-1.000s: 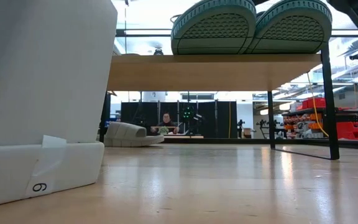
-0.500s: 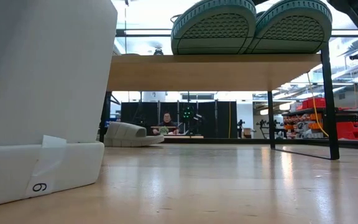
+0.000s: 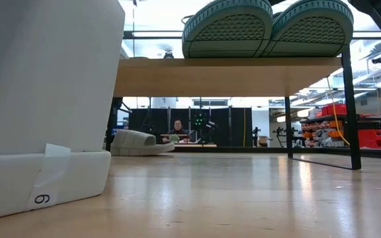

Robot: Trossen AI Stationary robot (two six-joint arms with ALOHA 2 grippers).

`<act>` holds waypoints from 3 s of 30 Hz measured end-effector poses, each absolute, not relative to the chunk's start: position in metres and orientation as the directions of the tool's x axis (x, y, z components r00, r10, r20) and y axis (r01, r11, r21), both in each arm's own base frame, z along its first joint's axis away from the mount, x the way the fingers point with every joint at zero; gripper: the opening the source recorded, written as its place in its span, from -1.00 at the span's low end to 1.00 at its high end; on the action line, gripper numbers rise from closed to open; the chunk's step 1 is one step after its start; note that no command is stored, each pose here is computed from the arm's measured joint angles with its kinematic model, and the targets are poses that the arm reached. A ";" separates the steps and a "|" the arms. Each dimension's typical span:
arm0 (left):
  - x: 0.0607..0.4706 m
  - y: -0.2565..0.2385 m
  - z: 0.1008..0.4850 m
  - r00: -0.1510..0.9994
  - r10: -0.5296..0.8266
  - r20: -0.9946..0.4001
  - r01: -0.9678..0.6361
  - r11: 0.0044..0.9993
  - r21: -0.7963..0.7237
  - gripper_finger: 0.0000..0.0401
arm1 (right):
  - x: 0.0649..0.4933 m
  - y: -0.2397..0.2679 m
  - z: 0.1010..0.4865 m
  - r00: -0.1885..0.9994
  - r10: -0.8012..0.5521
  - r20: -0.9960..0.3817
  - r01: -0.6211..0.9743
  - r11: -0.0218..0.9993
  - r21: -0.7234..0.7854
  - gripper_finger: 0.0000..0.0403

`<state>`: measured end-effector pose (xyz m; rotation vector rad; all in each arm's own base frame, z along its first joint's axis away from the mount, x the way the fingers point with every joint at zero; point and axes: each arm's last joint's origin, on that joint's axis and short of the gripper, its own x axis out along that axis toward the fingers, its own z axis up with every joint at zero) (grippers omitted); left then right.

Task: Pick and place slides into the shelf
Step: Put the gray slide on the shelf

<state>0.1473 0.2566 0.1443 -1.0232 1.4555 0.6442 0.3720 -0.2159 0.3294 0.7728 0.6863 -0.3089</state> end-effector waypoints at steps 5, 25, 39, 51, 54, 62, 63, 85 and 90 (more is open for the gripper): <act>0.147 0.257 0.144 0.069 -0.221 -0.973 -0.870 0.464 -0.167 -0.25 | 0.372 -0.216 0.329 0.739 -0.028 -0.673 0.504 0.686 0.525 0.07; 0.143 0.255 0.159 0.120 -0.203 -0.972 -0.846 0.491 -0.207 -0.94 | 0.372 -0.217 0.329 0.737 -0.036 -0.675 0.509 0.686 0.519 -0.04; 0.110 0.246 0.226 0.254 0.026 -0.967 -0.873 0.437 -0.217 -0.94 | 0.372 -0.216 0.329 0.740 -0.026 -0.673 0.495 0.698 0.517 -0.04; 0.086 0.234 0.273 0.467 0.220 -0.856 -0.843 0.404 -0.356 -0.94 | 0.372 -0.216 0.329 0.740 -0.026 -0.672 0.486 0.711 0.508 -0.04; 0.086 0.232 0.278 0.475 0.246 -0.845 -0.841 0.409 -0.353 -0.95 | 0.370 -0.220 0.330 0.743 -0.035 -0.668 0.486 0.714 0.503 -0.04; 0.086 0.232 0.287 0.499 0.318 -0.806 -0.838 0.417 -0.353 -0.95 | 0.365 -0.235 0.334 0.771 -0.090 -0.631 0.496 0.707 0.504 -0.04; 0.087 0.233 0.288 0.503 0.332 -0.798 -0.837 0.416 -0.355 -0.95 | 0.365 -0.237 0.334 0.772 -0.095 -0.628 0.498 0.704 0.506 -0.04; 0.099 0.251 0.313 0.751 0.411 -0.516 -0.659 0.493 -0.568 -0.95 | 0.322 -0.269 0.389 0.870 -0.282 -0.405 0.474 0.704 0.528 -0.06; 0.103 0.254 0.320 0.817 0.383 -0.430 -0.576 0.530 -0.622 -0.95 | 0.307 -0.268 0.406 0.876 -0.318 -0.363 0.471 0.725 0.503 -0.05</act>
